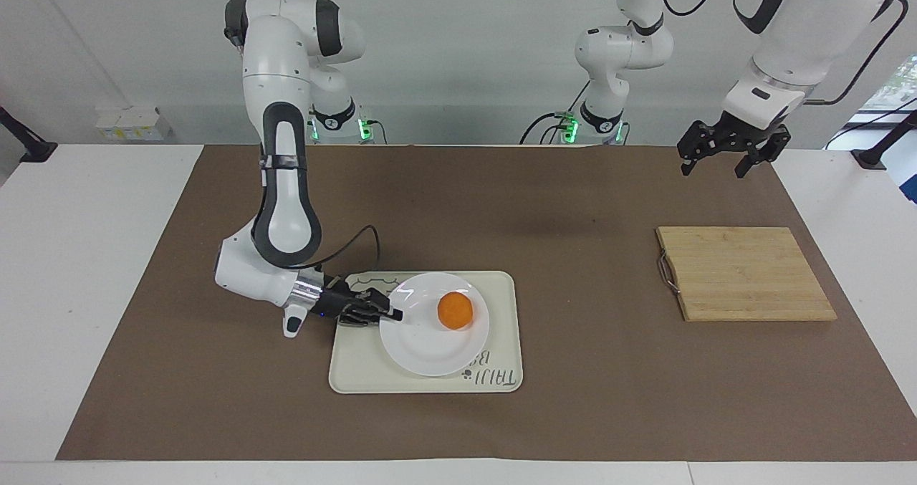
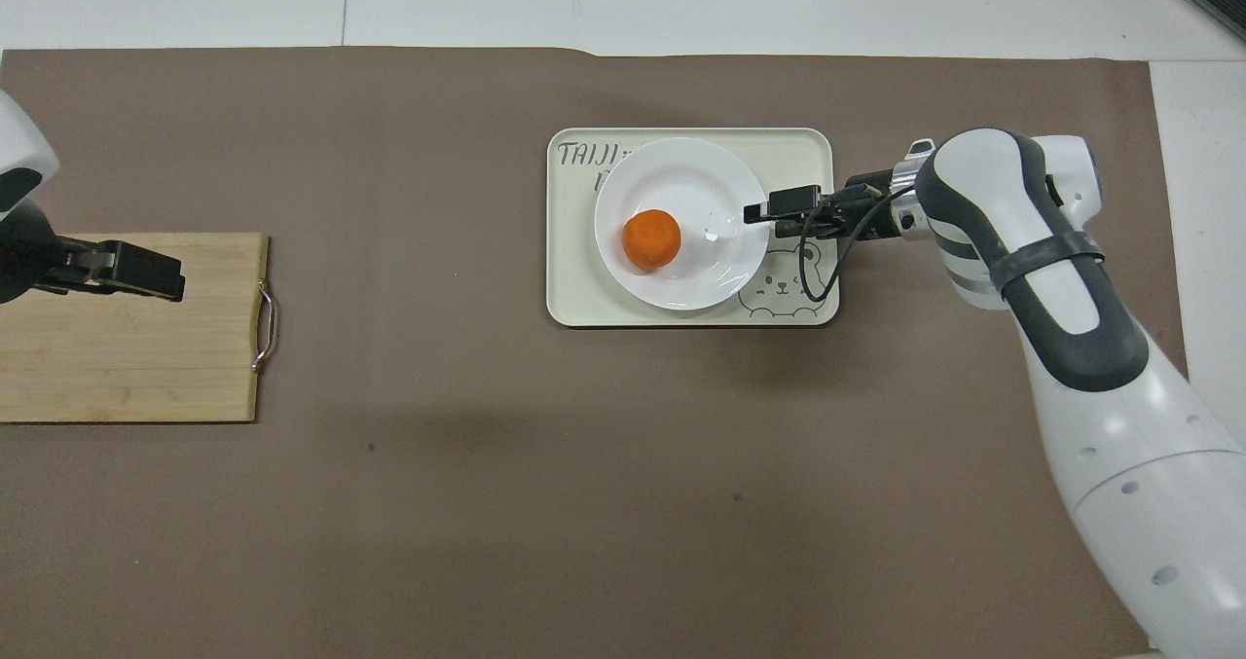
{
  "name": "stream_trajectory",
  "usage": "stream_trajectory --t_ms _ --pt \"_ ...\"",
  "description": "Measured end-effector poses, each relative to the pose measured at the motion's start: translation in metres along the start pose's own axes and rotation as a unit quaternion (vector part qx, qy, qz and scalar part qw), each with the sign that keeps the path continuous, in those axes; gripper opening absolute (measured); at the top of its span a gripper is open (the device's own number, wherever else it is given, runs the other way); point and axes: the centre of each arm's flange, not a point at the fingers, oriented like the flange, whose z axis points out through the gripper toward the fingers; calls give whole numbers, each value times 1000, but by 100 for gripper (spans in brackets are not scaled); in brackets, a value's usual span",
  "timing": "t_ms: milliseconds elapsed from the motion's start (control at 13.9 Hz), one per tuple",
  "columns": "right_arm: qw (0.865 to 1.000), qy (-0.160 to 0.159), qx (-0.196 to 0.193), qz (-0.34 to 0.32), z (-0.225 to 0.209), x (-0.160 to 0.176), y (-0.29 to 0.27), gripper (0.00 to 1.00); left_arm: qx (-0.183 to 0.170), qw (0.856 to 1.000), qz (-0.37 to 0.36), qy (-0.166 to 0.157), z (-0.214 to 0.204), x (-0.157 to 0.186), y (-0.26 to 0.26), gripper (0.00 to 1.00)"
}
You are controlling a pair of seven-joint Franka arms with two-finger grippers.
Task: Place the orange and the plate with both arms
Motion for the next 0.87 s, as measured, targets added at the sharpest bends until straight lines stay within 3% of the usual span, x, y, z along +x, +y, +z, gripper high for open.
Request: stream_trajectory --t_ms 216,361,577,865 --pt "999 1 -45 5 -33 2 -20 100 0 1000 0 0 0 0 0 100" --pt "995 4 -97 -1 -63 3 -29 100 0 1000 0 0 0 0 0 100" --pt "979 9 -206 2 -107 0 -49 100 0 1000 0 0 0 0 0 100" --pt "953 26 -301 -6 -157 -10 -80 100 0 1000 0 0 0 0 0 100"
